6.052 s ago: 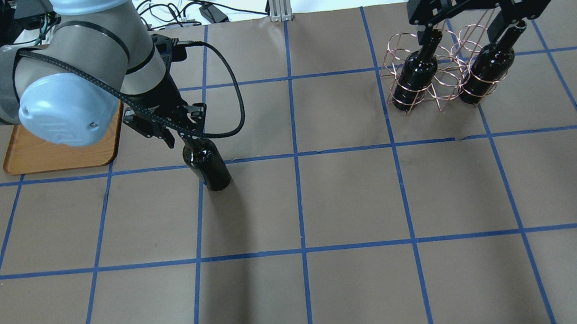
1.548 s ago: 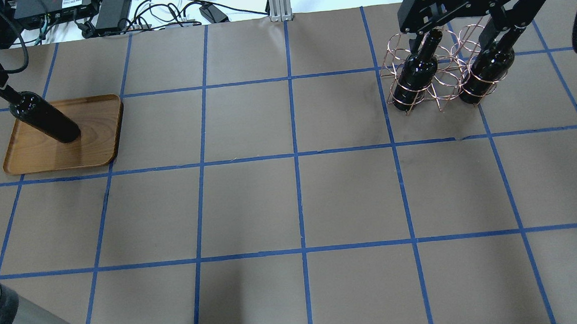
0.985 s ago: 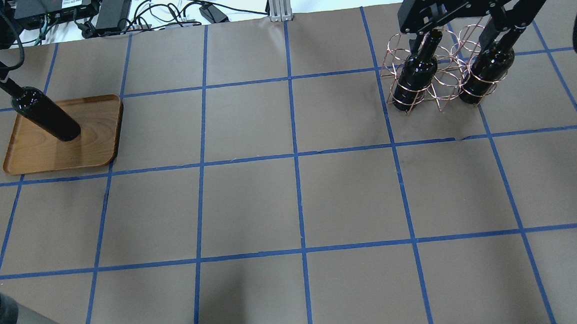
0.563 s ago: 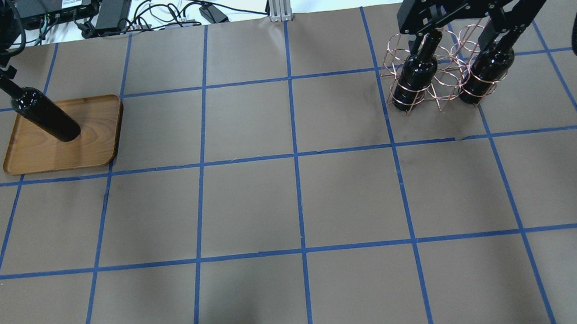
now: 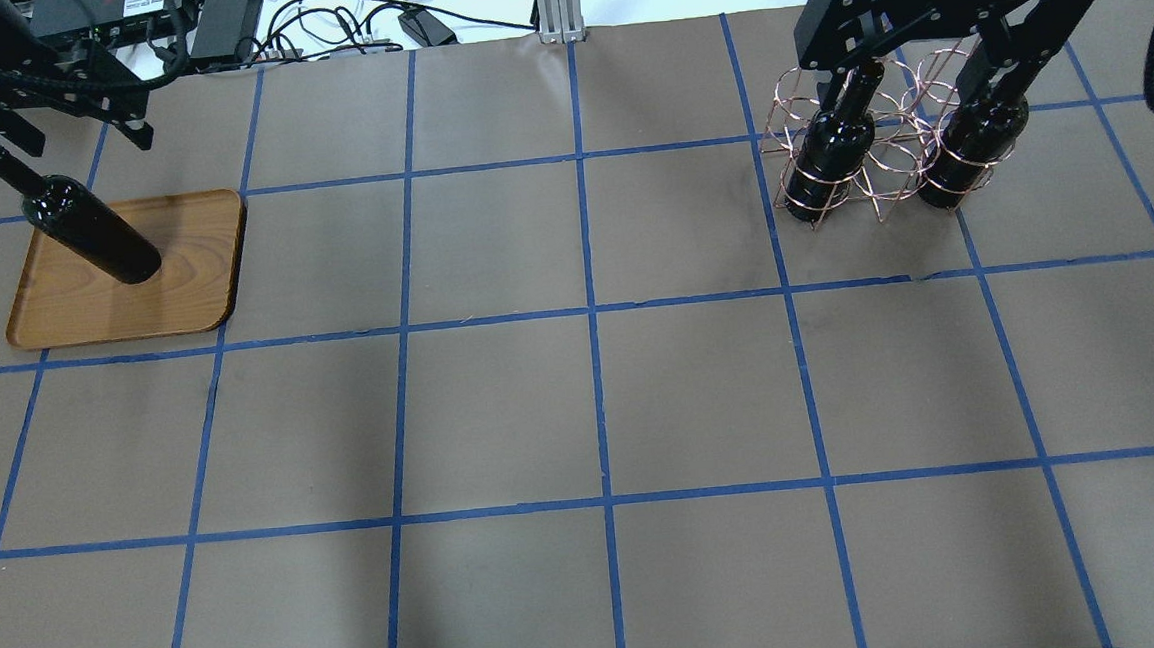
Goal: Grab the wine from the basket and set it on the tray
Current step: 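Open the left gripper and raise it away from the bottle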
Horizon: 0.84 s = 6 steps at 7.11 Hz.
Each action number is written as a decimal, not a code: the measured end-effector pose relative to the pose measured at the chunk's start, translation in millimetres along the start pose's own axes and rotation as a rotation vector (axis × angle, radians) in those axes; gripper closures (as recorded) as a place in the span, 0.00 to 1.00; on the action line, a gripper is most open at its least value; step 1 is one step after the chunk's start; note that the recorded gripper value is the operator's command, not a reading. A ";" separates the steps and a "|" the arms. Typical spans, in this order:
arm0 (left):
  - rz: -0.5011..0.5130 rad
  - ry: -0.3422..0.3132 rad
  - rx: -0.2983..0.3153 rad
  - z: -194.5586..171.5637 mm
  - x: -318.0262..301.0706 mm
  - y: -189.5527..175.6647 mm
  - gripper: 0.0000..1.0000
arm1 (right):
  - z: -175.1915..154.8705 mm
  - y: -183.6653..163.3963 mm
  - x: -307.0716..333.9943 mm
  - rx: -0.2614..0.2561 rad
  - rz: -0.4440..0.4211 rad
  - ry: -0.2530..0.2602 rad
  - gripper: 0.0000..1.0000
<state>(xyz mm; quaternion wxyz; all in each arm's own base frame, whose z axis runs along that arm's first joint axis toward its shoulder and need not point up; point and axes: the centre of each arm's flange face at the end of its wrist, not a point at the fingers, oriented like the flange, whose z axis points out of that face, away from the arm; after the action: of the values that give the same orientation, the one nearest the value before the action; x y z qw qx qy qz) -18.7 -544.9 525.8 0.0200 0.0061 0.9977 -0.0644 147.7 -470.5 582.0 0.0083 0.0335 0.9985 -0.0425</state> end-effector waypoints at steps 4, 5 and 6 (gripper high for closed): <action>-0.025 0.056 0.015 -35.2 64.9 43.2 0.00 | 0.0 0.0 0.0 0.000 0.000 0.000 0.00; -0.013 0.078 0.004 -39.3 73.7 51.1 0.00 | 0.0 0.0 0.0 0.000 0.000 0.000 0.00; -0.005 0.081 -0.007 -40.9 78.5 57.3 0.00 | 0.1 -0.1 0.0 0.000 0.000 0.000 0.00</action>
<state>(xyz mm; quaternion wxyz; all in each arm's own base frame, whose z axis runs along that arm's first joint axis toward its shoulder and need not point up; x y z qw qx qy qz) -97.9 -482.1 555.7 -0.0206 0.0061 0.9979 -0.0608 147.7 -470.6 582.0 0.0083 0.0336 0.9985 -0.0427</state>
